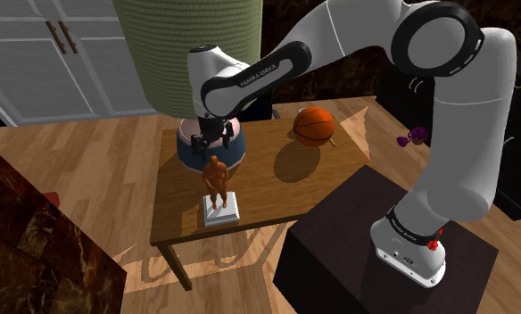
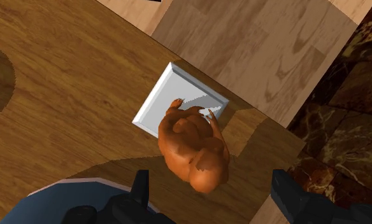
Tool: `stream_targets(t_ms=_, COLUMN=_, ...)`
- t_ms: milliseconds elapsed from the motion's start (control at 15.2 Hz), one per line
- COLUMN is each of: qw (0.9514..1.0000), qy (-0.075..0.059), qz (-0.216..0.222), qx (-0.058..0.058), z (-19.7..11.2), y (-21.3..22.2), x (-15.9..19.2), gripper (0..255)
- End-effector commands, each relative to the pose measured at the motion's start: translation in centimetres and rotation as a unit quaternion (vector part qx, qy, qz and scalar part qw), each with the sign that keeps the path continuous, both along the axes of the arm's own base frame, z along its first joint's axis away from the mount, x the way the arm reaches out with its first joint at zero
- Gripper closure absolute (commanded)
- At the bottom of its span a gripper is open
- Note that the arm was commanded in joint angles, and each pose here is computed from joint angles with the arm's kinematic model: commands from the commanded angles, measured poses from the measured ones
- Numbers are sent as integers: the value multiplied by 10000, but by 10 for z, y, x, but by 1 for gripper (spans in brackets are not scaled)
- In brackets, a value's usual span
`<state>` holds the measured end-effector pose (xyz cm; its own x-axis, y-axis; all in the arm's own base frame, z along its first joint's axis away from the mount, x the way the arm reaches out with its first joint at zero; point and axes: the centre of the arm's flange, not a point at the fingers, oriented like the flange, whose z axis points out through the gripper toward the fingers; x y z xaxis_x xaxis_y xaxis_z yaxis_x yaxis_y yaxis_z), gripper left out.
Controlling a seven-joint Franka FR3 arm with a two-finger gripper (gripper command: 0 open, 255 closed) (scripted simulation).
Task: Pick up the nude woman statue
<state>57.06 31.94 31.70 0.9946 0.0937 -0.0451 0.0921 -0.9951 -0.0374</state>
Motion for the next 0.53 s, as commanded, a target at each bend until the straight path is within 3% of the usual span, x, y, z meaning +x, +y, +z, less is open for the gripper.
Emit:
stream_targets(t_ms=0, qw=10000, qy=0, qz=4, qx=0, z=-11, y=4, x=4, gripper=0)
stream_targets(t_ms=462, qw=10000, qy=0, qz=4, qx=0, z=-41, y=4, x=4, gripper=0)
